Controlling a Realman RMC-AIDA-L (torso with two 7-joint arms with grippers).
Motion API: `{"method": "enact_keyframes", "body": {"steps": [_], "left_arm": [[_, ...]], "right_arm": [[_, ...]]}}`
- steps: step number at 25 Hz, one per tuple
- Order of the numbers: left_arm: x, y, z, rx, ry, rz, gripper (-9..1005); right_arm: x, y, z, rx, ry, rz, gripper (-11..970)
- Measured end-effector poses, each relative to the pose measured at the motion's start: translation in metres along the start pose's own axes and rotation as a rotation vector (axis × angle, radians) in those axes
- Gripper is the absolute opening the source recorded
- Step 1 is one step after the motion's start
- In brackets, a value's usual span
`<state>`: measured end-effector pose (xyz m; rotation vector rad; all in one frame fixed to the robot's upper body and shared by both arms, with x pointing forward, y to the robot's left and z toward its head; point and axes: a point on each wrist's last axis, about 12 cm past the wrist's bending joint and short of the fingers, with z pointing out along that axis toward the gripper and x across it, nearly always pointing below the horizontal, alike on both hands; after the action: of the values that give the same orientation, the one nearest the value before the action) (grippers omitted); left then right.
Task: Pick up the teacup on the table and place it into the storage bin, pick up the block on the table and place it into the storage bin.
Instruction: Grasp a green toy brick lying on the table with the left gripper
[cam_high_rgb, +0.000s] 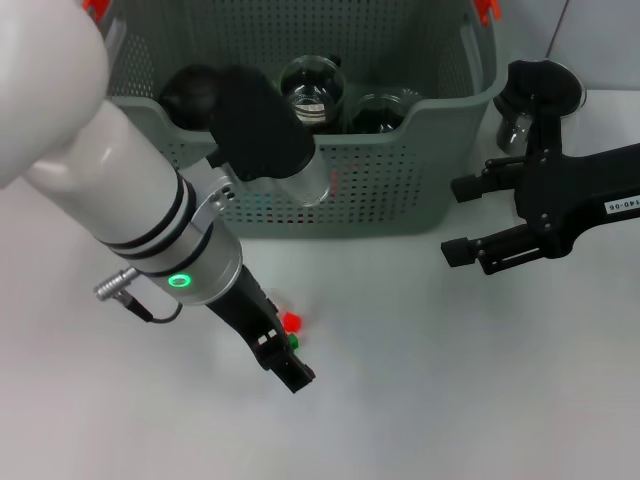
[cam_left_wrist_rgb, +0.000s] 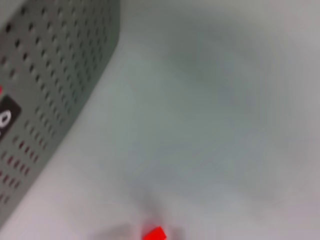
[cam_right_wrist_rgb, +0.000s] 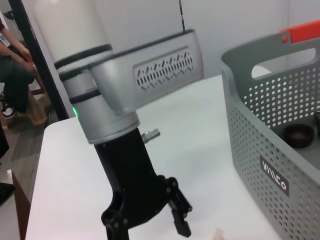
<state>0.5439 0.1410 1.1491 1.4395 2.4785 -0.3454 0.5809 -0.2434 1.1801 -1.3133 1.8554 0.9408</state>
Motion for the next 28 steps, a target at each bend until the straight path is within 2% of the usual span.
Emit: {"method": "enact_keyframes", "body": {"steps": [12, 28], "left_arm": [[-0.001, -0.001, 0.016, 0.010, 0.034, -0.059, 933], [-0.011, 0.003, 0.031, -0.054, 0.093, -0.068, 852]], "right_arm": [[-0.002, -0.001, -0.001, 0.002, 0.000, -0.006, 923], [-0.002, -0.001, -0.001, 0.006, -0.001, -0.015, 922]]}}
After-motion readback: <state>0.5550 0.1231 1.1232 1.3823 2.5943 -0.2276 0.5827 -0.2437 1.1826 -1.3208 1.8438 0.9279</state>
